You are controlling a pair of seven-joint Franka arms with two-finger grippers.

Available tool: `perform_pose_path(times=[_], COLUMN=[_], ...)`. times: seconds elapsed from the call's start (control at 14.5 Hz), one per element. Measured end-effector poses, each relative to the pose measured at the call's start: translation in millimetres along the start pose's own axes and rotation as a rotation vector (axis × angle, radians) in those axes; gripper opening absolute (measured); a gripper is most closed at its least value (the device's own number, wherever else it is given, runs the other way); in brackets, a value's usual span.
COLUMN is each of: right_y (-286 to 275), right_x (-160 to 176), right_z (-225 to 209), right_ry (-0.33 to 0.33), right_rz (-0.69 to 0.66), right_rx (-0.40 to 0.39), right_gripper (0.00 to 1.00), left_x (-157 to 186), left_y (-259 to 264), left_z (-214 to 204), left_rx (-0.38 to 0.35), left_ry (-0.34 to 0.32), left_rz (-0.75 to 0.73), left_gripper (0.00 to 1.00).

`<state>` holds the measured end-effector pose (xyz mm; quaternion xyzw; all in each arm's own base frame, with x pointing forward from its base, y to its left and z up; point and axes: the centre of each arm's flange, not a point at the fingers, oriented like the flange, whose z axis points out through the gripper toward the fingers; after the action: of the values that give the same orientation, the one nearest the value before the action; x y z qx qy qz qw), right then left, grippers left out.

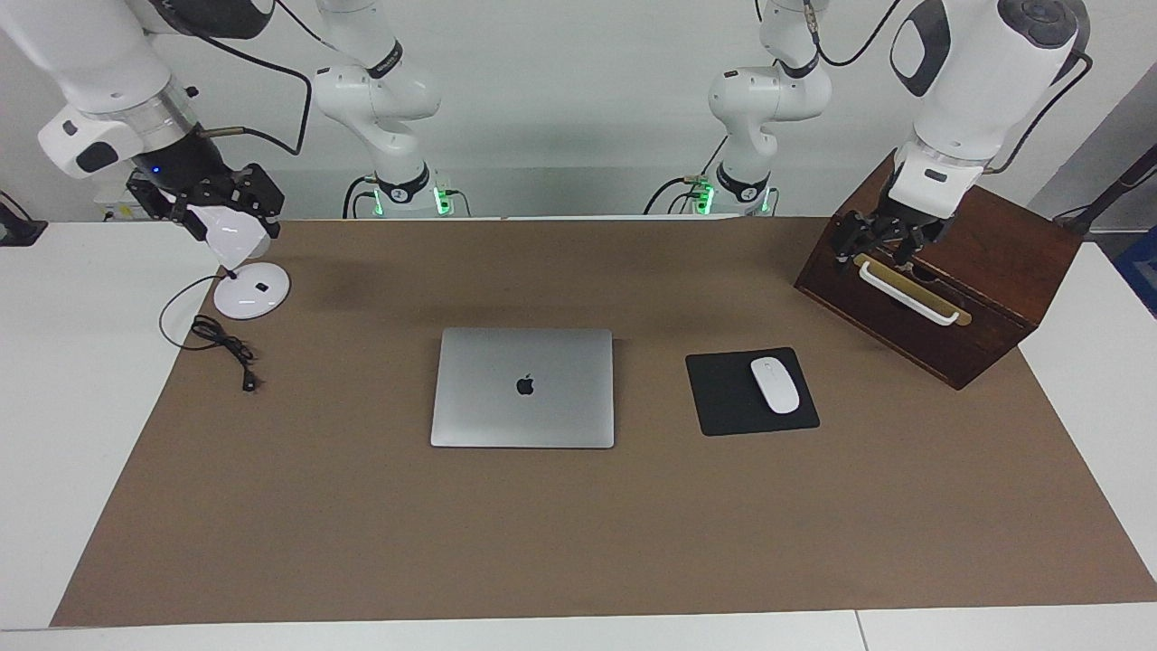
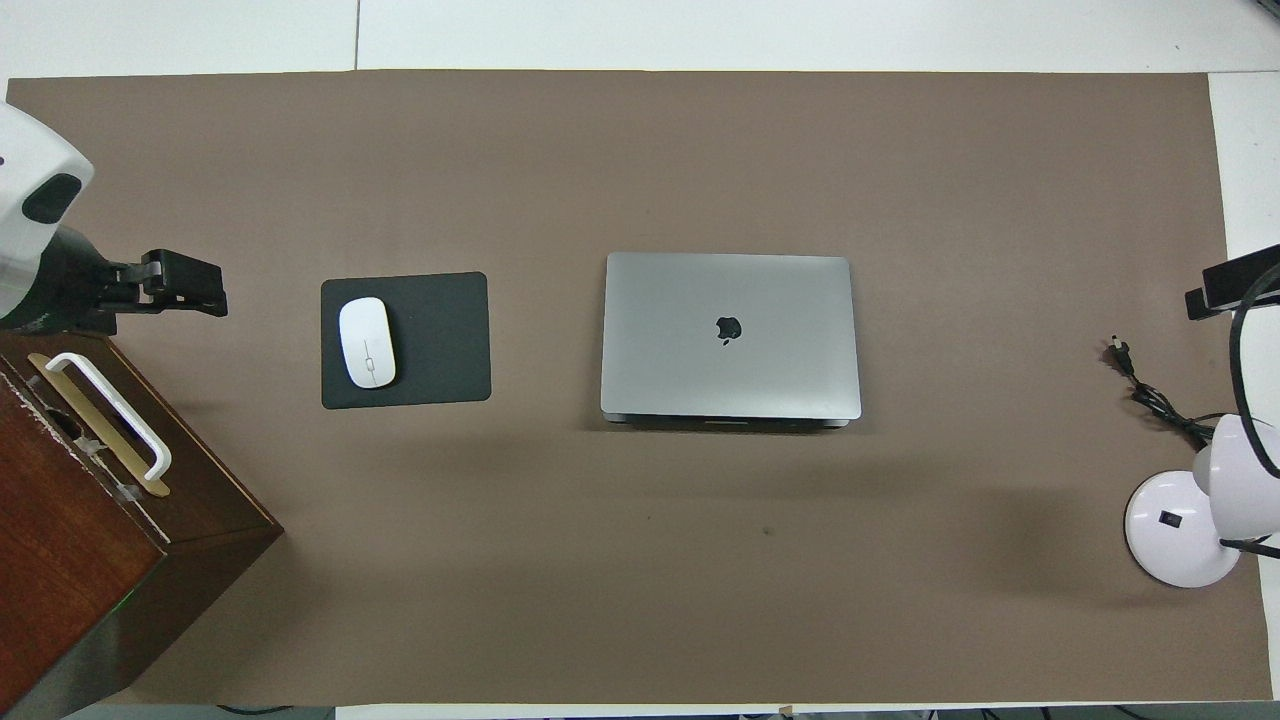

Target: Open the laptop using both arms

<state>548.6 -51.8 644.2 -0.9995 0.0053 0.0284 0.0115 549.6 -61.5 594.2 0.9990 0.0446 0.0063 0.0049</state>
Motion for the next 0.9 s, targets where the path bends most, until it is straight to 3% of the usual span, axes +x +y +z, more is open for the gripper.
perform_pose_path(times=[0.9], right_y=[2.9], right_x=[-0.3], right_z=[-0.1], right_ry=[0.000], right_rz=[0.005], right_rx=[0.000], right_gripper=[1.00], left_x=[4.3], left_y=[4.8], left_z=[9.9], left_rx=[-0.008], left_ry=[0.029], left_rz=[0.006], left_gripper=[1.00])
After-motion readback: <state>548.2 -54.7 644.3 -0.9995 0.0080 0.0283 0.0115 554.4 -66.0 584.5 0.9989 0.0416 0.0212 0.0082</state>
